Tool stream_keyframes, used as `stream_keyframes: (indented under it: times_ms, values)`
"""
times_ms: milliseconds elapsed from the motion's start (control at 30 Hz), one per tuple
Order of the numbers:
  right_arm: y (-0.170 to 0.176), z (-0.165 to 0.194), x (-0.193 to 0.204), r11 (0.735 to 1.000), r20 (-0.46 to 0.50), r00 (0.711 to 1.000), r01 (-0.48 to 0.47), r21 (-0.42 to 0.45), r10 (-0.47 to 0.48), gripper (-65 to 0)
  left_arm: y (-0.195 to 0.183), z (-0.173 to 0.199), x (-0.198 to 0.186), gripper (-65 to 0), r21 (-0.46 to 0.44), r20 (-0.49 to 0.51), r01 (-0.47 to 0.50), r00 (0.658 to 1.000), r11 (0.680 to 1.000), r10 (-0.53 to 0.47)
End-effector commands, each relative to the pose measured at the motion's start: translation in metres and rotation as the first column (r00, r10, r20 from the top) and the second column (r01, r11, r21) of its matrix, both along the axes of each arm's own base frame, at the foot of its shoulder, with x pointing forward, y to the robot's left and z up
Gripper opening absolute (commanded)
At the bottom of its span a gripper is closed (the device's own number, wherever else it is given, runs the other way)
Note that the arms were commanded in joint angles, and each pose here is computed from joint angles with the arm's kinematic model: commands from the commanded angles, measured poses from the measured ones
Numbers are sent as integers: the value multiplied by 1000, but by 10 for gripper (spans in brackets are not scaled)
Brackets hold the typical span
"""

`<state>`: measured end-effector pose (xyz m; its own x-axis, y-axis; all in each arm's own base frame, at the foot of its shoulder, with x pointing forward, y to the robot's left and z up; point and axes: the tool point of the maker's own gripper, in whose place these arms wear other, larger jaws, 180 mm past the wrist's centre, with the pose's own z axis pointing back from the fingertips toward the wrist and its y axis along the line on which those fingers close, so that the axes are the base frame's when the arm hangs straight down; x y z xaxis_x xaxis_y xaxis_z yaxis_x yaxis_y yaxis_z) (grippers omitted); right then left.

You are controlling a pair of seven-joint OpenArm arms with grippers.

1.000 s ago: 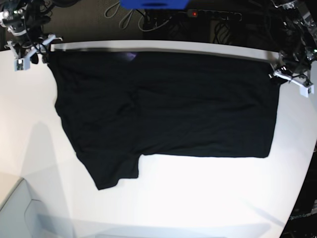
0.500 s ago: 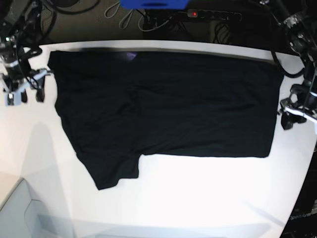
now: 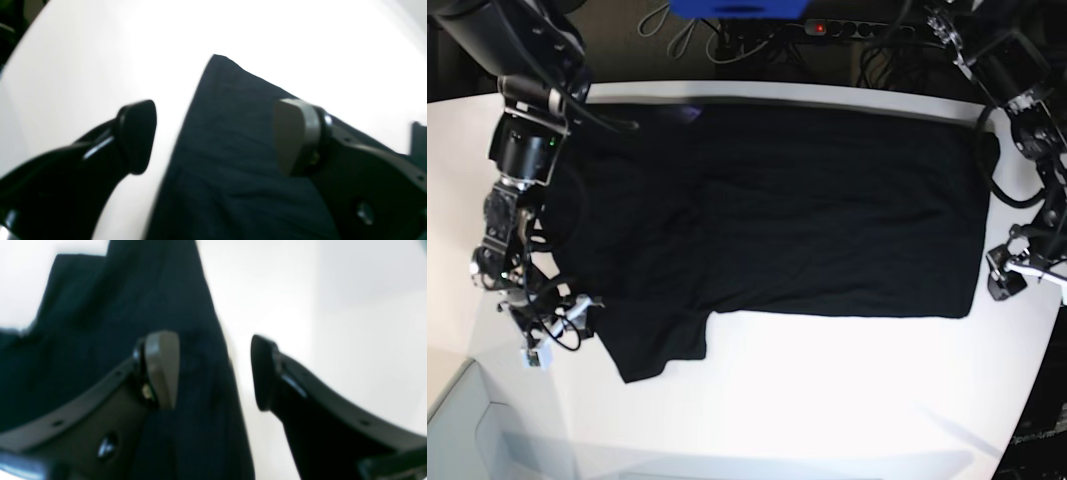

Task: Layout the t-shirt on the table in an organized manner, then fold the t-shirt properly
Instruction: 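Move both grippers to the hem corners and grasp them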

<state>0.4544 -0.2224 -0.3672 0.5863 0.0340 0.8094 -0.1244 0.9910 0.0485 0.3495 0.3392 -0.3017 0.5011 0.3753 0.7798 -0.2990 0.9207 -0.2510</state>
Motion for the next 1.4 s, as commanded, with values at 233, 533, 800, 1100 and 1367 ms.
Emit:
stream_keyframes:
  times_ms: [233,533,800,1100,1367]
  values:
    - [5,-13,15,999,7,1000,-4,39,3,-301,31,18,25,-121,152,79,-80,994,985,69]
    - [-1,-26,15,996,41,996,71,62,-73,-301,20,-16,47,-121,147,100,-45,995,988,31]
    - [1,-36,7,995,26,997,70,64,-72,-303,29,-30,75,-121,59,82,-73,994,996,68]
    - [13,-76,-15,991,-60,996,75,112,-69,-308,-5,-53,114,-121,124,64,26,997,992,-35]
    - [15,-77,-15,989,-27,997,79,127,-76,-308,-17,-76,112,-121,129,6,65,998,990,-67]
